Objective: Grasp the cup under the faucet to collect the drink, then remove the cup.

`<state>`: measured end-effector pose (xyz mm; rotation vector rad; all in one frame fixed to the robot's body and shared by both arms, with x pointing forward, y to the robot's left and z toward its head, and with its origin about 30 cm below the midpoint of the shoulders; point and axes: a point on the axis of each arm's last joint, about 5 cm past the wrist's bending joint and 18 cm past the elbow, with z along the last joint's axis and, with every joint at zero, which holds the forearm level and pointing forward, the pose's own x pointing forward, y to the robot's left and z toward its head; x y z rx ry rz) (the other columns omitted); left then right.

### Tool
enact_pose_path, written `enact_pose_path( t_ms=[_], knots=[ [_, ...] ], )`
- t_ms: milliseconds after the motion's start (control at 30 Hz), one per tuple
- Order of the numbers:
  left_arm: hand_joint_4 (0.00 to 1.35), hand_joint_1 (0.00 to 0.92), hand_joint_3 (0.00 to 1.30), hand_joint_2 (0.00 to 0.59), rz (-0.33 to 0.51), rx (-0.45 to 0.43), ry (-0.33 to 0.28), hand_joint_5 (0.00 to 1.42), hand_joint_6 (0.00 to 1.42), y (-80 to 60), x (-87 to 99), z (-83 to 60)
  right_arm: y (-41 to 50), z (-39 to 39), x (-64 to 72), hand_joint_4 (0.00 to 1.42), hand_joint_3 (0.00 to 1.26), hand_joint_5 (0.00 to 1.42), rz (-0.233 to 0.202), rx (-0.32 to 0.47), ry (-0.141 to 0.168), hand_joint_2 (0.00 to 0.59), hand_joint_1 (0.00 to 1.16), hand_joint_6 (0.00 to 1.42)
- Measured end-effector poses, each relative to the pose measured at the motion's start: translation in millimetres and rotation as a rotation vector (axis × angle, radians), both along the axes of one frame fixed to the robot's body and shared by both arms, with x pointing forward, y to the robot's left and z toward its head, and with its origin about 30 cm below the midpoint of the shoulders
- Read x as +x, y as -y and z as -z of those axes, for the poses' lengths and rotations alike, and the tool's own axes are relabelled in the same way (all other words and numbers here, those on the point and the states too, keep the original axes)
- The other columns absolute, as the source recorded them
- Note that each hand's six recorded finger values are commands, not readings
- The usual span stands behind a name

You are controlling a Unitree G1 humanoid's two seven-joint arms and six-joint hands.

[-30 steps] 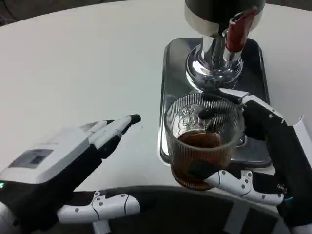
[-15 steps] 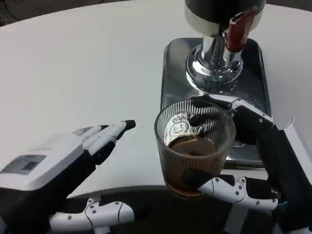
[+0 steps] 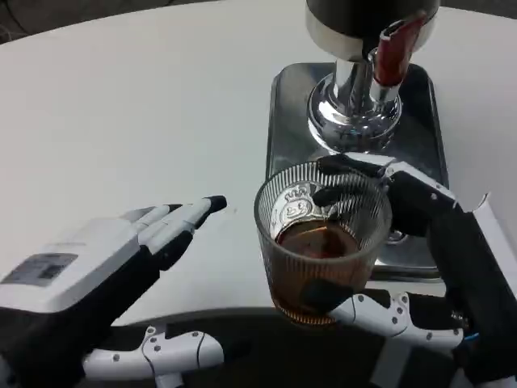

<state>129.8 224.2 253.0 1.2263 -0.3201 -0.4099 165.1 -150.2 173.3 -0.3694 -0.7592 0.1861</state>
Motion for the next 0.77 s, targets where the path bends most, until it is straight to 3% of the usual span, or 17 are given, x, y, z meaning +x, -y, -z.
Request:
enact_pose_path(
  t_ms=[767],
  knots=[
    [0.00, 0.000, 0.00, 0.084, 0.011, -0.023, -0.011, 0.00, 0.00, -0.8, -0.6, 0.2, 3.0, -0.1, -4.1, 0.88, 0.77, 1.07, 0.004, 0.008, -0.003, 0.244, 0.72, 1.00]
  ],
)
